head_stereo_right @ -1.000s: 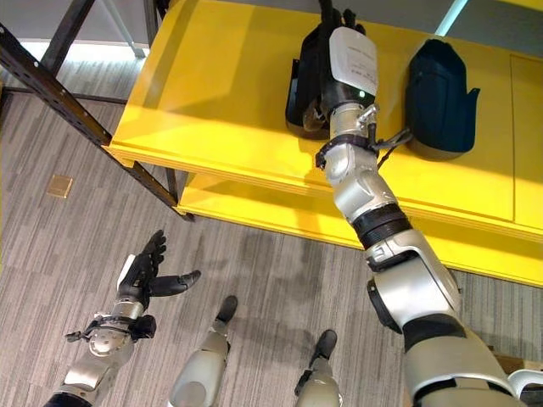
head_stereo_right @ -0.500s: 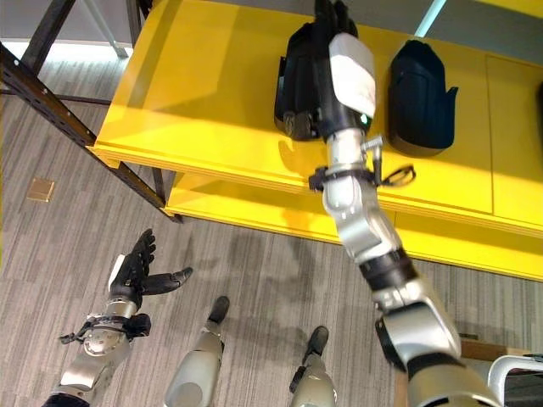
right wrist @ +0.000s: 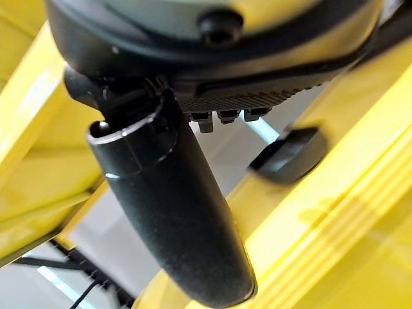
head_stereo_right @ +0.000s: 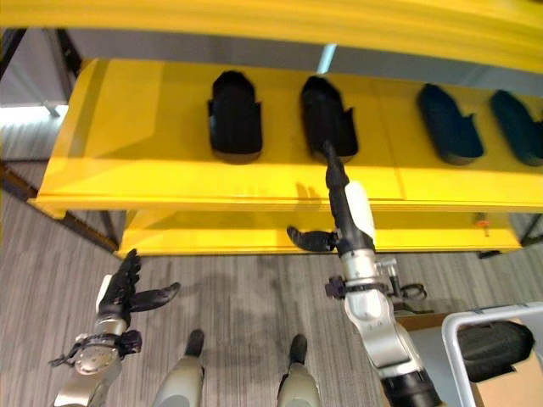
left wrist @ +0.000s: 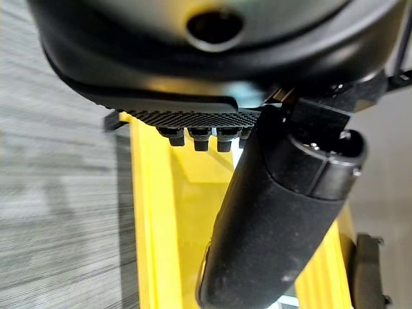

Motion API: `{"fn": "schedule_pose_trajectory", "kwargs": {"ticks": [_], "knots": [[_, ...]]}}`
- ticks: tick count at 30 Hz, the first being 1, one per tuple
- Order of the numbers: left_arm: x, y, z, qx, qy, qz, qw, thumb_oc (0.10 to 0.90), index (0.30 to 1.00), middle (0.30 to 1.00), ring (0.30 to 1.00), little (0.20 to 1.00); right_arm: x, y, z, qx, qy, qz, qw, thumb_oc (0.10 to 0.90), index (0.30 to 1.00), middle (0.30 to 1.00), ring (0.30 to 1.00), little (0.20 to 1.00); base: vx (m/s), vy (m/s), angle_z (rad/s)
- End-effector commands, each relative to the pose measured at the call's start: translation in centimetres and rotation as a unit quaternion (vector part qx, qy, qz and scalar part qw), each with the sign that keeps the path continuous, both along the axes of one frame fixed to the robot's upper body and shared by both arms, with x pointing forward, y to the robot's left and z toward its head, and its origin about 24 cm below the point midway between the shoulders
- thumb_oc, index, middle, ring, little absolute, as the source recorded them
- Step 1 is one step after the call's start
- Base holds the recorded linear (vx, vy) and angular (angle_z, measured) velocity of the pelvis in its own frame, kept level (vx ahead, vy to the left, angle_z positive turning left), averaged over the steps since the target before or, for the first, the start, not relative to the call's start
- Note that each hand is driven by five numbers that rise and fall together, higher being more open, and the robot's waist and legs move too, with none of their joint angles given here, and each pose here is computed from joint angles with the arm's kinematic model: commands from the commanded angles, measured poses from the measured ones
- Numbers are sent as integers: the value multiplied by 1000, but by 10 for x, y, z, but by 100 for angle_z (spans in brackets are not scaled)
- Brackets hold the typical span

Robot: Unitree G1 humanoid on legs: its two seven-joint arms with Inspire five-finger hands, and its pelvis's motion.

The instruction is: Move parts from the plastic box to the shelf.

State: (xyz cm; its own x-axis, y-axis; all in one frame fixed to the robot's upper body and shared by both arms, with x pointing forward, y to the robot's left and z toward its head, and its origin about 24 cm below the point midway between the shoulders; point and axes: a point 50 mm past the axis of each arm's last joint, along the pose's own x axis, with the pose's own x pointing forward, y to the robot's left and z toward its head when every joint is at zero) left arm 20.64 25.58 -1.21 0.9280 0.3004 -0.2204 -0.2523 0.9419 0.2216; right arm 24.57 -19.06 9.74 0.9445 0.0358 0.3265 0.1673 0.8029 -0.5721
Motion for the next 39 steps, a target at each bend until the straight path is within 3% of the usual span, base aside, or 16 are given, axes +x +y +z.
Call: {"fn": "schedule_pose_trajectory", "kwargs": {"ticks": [1, 17, 25, 39], "knots": [[1, -4, 20, 40, -63, -21, 997, 900, 1000, 1000, 1000, 1000, -1, 10, 44, -39, -116, 52, 991, 900, 1000, 1000, 1000, 1000, 58, 180, -34], [9, -3, 34, 49, -103, -4, 993, 900, 1000, 1000, 1000, 1000, 19, 38, 46, -86, -127, 77, 985, 900, 1000, 1000, 1000, 1000, -21, 20, -65], [-3, -5, 20, 8, -86, 13, 996, 900, 1000, 1000, 1000, 1000, 13, 14, 45, -101, -122, 38, 987, 900, 1000, 1000, 1000, 1000, 42, -273, -37], [18, -33, 18, -25, -93, -18, 995, 900, 1000, 1000, 1000, 1000, 1, -10, 47, -111, -138, -8, 984, 900, 1000, 1000, 1000, 1000, 74, -215, -35]]}}
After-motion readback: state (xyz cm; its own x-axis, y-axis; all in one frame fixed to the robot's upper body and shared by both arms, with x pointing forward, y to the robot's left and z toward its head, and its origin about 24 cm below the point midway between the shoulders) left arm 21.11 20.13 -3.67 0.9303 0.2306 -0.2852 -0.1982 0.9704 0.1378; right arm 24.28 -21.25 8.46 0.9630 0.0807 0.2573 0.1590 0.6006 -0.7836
